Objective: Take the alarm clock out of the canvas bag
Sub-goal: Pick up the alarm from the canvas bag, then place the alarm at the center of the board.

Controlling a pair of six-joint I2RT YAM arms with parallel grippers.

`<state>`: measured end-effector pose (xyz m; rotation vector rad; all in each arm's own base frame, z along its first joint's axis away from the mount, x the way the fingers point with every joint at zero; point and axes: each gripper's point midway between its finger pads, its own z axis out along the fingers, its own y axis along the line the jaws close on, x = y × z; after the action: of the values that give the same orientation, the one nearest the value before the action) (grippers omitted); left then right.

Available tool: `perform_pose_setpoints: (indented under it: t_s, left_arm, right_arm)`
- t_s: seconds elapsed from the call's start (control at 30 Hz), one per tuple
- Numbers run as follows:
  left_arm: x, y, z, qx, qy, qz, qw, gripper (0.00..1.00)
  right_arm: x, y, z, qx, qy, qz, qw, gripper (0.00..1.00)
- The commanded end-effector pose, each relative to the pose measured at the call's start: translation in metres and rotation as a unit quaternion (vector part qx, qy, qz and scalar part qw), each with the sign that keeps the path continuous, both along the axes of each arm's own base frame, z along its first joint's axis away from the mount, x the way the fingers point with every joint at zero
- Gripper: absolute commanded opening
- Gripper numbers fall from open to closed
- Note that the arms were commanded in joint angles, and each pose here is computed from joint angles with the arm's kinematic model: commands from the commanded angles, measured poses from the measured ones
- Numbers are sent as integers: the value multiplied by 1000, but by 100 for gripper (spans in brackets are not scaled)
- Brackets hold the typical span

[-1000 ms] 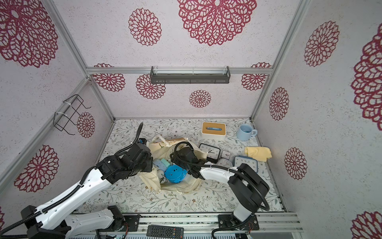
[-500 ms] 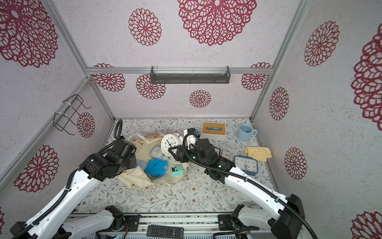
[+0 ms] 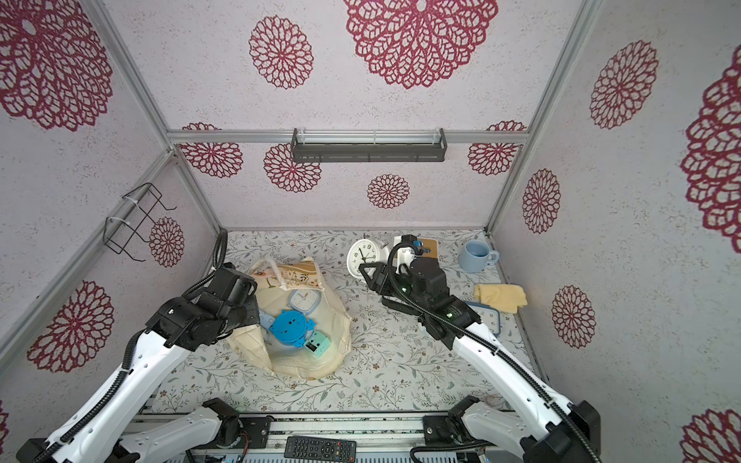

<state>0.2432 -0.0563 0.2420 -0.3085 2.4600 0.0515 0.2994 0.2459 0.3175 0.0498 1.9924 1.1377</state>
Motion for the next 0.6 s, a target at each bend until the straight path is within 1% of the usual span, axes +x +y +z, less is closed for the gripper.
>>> perform_pose_setpoints:
  t_s: [0.0,0.07,0.1,0.27,0.47,0.57]
  left_arm:
    - [2,-1,5,-13,-15,6,1000,0]
    - [1,2,3,-12,-13,14,1000,0]
    - [0,3,2,-14,-11,15,1000,0]
    - [0,-5,-4,-38,-7,8,999,0]
    - [1,-14,-6,-57,-9,-10,998,0]
    - [0,-15,-7,-57,-8,-13,998,0]
  right_arm:
    - [32,-23,15,46,-3,-73,996,45]
    - [53,-36,-10,42,41,-104,993,45]
    - [61,-36,-20,42,55,-105,992,45]
    - [100,-10,-78,31,130,-80,988,45]
    - [136,20,-125,37,178,-57,982,46]
    - [146,30,-144,43,200,-48,978,48]
